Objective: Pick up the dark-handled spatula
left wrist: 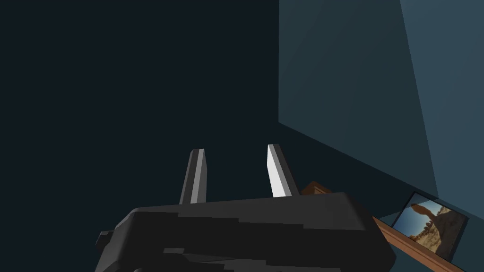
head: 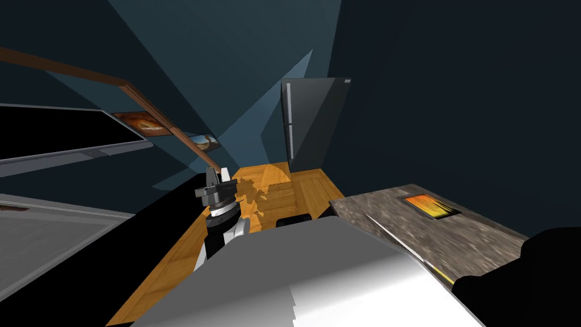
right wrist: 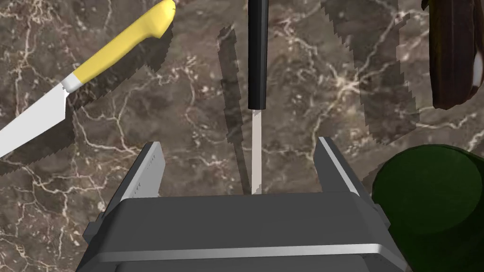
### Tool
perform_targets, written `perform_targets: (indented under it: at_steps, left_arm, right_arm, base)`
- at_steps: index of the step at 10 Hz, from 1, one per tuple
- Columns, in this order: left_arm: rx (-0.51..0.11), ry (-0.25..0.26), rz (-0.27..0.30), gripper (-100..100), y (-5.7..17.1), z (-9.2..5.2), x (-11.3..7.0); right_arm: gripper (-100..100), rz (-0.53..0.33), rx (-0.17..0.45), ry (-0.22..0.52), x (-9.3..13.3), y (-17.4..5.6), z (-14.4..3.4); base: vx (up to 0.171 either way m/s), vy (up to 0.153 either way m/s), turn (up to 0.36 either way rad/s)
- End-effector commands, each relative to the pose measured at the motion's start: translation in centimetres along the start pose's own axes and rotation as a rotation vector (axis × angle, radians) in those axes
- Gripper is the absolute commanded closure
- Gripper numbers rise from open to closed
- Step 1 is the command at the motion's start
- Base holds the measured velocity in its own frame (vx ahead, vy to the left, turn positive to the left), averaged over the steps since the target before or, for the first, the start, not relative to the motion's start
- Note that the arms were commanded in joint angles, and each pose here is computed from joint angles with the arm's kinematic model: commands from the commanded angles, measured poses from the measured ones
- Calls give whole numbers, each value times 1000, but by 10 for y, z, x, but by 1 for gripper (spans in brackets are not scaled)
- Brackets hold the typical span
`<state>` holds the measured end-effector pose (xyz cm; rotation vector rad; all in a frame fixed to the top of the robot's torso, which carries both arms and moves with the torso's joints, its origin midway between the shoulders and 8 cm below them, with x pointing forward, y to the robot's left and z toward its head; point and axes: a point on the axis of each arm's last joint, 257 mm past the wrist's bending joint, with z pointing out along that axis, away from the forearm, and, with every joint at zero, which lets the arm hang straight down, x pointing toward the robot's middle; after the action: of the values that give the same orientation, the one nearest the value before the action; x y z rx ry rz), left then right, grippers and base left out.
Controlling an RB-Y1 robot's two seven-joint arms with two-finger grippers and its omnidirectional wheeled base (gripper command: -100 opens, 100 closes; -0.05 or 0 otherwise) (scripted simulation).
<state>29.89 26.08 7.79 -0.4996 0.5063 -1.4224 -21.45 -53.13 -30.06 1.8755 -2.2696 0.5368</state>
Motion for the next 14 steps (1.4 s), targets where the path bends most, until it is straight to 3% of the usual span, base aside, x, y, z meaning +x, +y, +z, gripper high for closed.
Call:
perform_targets:
  at_steps: [1,2,3,4,6,10,12,13,14]
  left_arm:
    - [0,0,0,0,0,0,0]
    - [0,0,0,0,0,0,0]
    - [0,0,0,0,0,0,0]
    - [0,0,0,0,0,0,0]
    - [0,0,0,0,0,0,0]
    - [0,0,0,0,0,0,0]
    - [0,0,0,0,0,0,0]
    - [0,0,0,0,0,0,0]
    - [0,0,0,0,0,0,0]
  right_arm:
    - [-100,0,0,0,0,0,0]
    - [0,3,0,-1,0,0,0]
    - [-100,-118,-66,-7,1,20,13]
    - [-100,-160,-95,-5,1,34,19]
    - [-100,-242,-84,-34,-17,29,34]
    - [-100,-359,31,-36,-28,-23,63]
    - [-100,-422,48,-31,-28,-31,66]
    - [-100,-414,111,12,-3,-59,76]
    - [-100,-435,149,32,7,-77,78]
  base:
    - [-45,-53,22]
    - [-7,-12,-1]
    - [-60,51,-323]
    - [-85,66,-313]
    - [-24,32,-50]
    - [-7,-5,-6]
    - [6,5,19]
    - [35,66,-304]
    - [35,89,-140]
